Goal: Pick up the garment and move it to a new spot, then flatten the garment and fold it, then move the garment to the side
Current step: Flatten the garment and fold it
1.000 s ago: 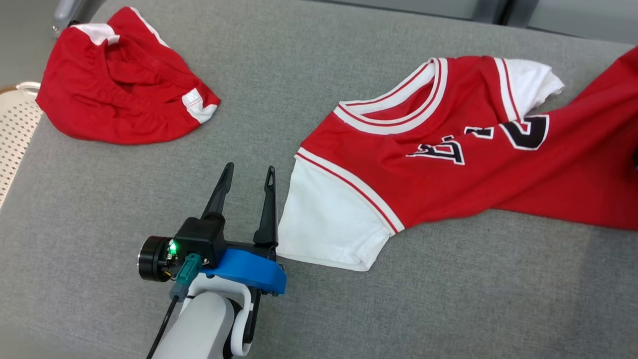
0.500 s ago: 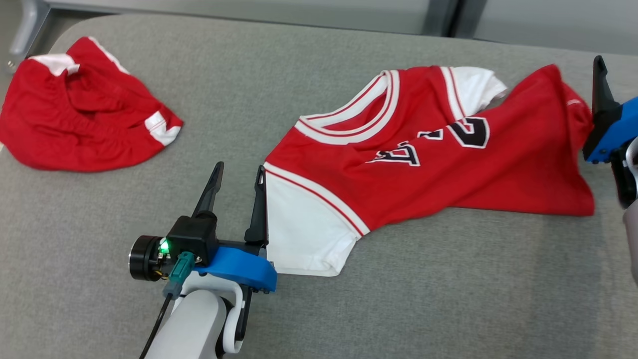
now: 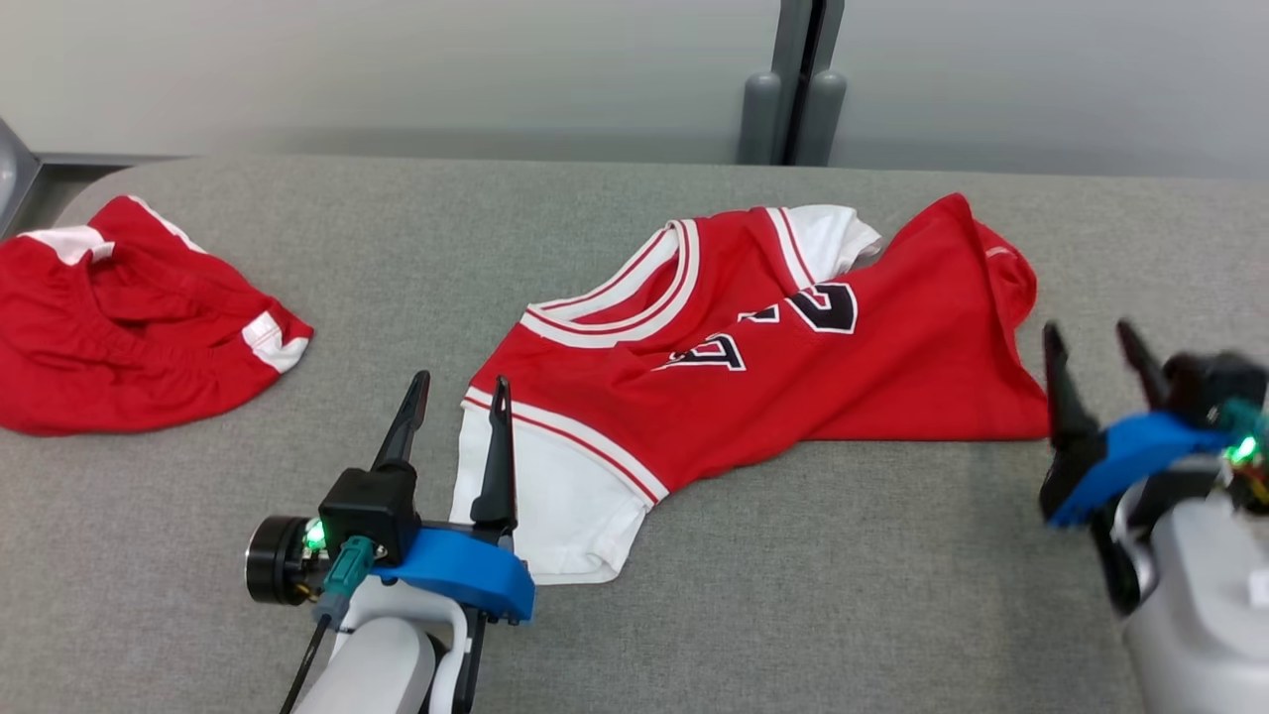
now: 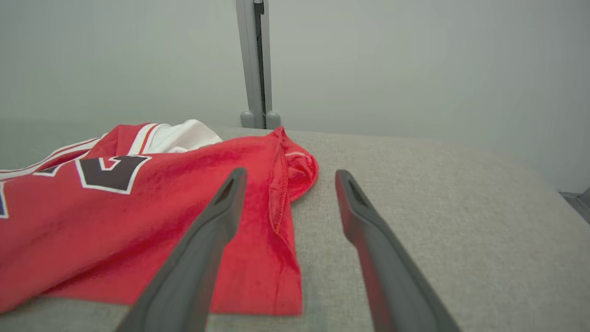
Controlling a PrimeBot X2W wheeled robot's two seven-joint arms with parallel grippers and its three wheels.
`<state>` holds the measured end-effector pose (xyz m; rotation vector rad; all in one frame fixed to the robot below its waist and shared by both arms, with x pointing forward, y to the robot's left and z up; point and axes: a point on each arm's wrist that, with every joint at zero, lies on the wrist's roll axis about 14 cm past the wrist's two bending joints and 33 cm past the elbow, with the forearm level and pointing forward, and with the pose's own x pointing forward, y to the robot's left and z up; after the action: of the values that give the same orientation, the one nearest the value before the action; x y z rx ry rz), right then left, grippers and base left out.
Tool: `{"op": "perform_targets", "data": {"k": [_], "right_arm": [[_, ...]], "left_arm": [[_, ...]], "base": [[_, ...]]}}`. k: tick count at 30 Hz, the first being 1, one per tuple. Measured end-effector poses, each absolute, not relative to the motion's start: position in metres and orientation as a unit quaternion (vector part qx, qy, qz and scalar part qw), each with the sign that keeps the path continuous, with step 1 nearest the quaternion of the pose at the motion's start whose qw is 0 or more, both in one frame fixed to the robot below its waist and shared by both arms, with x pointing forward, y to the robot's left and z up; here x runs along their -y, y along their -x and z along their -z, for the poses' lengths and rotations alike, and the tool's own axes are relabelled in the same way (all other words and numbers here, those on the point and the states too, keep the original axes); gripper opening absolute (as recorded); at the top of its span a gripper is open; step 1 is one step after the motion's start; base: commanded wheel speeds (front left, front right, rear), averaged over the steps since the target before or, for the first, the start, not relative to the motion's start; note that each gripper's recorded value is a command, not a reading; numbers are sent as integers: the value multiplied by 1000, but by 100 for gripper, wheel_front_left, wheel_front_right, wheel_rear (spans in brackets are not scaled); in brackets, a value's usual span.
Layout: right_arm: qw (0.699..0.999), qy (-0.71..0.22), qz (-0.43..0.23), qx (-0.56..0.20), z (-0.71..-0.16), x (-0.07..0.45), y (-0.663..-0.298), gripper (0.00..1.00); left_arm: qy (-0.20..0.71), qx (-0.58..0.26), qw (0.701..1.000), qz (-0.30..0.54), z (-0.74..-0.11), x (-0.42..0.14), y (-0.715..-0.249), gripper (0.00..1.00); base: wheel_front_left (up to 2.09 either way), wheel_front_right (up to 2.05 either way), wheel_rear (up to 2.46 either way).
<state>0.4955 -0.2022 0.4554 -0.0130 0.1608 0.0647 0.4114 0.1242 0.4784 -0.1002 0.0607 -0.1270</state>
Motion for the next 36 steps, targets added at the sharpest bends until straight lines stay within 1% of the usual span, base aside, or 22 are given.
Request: {"op": "perform_targets", "data": {"k": [3, 4, 7, 10, 15, 22, 27, 28, 29, 30, 31, 33, 36], "right_arm": [[994, -10, -34, -102, -434, 195, -470, 100], [994, -10, -34, -102, -434, 195, -470, 100], [992, -27, -37, -119, -419, 184, -451, 100], [989, -35, -39, -135, -408, 178, -441, 100], [988, -21, -28, -147, -403, 188, -443, 100], [985, -11, -9, -173, -393, 201, -460, 100], [977, -16, -11, -213, -374, 195, -468, 100], [976, -15, -15, -217, -373, 193, -470, 87], [976, -17, -16, -218, -372, 191, -473, 63], [976, -18, -17, -218, -372, 189, -475, 41], [975, -20, -18, -218, -373, 189, -477, 29], [975, -20, -19, -219, -373, 188, -478, 0], [978, -21, -21, -206, -379, 187, -480, 0]], "left_arm": [[52, -34, 996, 64, -478, -124, -407, 100], [52, -34, 996, 64, -478, -124, -407, 100], [52, -39, 996, 61, -475, -125, -402, 100], [55, -44, 996, 60, -472, -126, -399, 100], [54, -49, 996, 59, -471, -128, -398, 100], [50, -63, 996, 47, -463, -137, -395, 100], [47, -72, 996, 37, -456, -144, -397, 100], [46, -73, 996, 36, -455, -144, -397, 100], [45, -74, 996, 35, -454, -145, -398, 100], [45, -75, 996, 34, -453, -146, -398, 100], [44, -75, 996, 34, -453, -146, -399, 100], [41, -73, 996, 34, -454, -147, -401, 100], [41, -70, 996, 35, -456, -146, -402, 100]], "base": [[0, 0, 0], [0, 0, 0], [0, 0, 0], [0, 0, 0], [0, 0, 0], [0, 0, 0], [0, 0, 0], [0, 0, 0], [0, 0, 0], [0, 0, 0], [0, 0, 0], [0, 0, 0], [0, 0, 0]]}}
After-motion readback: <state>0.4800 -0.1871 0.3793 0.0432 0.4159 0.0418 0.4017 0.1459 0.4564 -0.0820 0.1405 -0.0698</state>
